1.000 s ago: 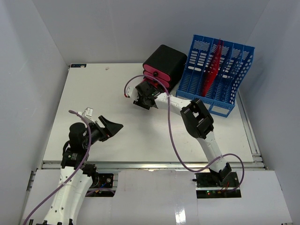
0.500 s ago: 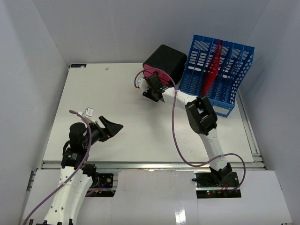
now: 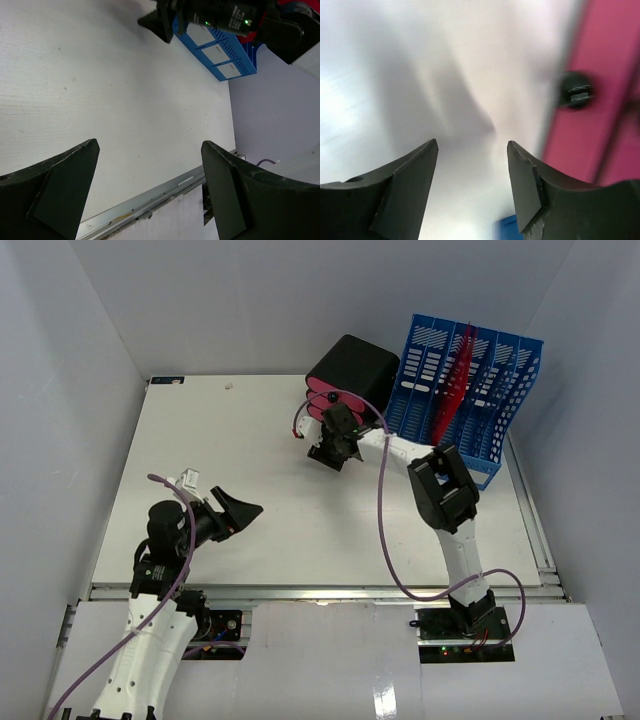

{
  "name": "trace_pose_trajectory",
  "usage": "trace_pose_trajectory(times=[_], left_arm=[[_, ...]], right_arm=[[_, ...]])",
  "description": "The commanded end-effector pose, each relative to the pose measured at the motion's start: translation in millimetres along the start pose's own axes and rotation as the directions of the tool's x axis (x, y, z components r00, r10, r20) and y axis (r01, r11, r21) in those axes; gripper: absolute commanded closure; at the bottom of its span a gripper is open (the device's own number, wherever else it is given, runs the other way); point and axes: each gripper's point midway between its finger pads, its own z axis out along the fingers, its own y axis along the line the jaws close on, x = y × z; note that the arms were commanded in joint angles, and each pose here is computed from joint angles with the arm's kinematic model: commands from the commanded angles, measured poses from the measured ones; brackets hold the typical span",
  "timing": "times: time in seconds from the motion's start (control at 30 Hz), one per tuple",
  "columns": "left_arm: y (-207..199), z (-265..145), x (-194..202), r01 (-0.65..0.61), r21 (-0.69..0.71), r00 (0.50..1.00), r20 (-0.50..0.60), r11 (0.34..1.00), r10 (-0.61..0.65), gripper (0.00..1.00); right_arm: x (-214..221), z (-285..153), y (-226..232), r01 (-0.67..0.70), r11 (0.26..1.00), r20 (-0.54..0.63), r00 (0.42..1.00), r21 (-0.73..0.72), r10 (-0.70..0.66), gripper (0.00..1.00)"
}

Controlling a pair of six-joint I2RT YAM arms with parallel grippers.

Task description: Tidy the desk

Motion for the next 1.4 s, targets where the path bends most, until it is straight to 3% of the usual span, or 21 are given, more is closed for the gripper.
trace_pose_trajectory(times=[0.0,0.13,0.27,0.4,0.5,0.7,0.8,1.37], left_arm=[[-23.1,-7.2,-18.9,-0.093,0.053,0.995,0.048,0.994,0.09,0.06],[-37.5,-9.4,-26.4,-0.158,0.095,0.987,0.051,0.983,0.154,0.05],[-61.5,-13.4,-35.2,-0.226,0.184,0.974,0.077,0.957,0.215,0.02],[-81.2,-20.1,-46.0,-0.289,0.236,0.956,0.126,0.928,0.266,0.02],[-88.9,-24.3,-56.7,-0.331,0.23,0.939,0.174,0.915,0.296,0.02],[-109.6,-37.1,-68.6,-0.384,0.253,0.915,0.229,0.888,0.331,0.02],[-118.2,-43.2,-67.2,-0.393,0.282,0.913,0.233,0.875,0.335,0.02],[-115.5,-64.1,-57.7,-0.41,0.248,0.901,0.26,0.878,0.347,0.02]], right_arm=[[-65.9,-110.4,59.0,0.019,0.948,0.303,0.949,-0.317,0.083,0.1],[-74.9,-186.4,61.3,-0.045,0.94,0.391,0.902,-0.338,0.183,0.1],[-61.8,-269.9,33.9,-0.127,0.966,0.494,0.84,-0.224,0.225,0.1],[-14.3,-312.3,-4.8,-0.361,0.93,0.503,0.791,-0.075,0.348,0.1],[17.5,-344.3,-12.9,-0.462,0.887,0.536,0.75,0.004,0.388,0.1],[75.4,-348.3,-7.6,-0.641,0.755,0.511,0.699,0.137,0.501,0.1],[88.6,-343.5,4.4,-0.695,0.707,0.503,0.661,0.132,0.557,0.1],[109.1,-331.3,29.4,-0.689,0.71,0.522,0.662,0.143,0.537,0.1]])
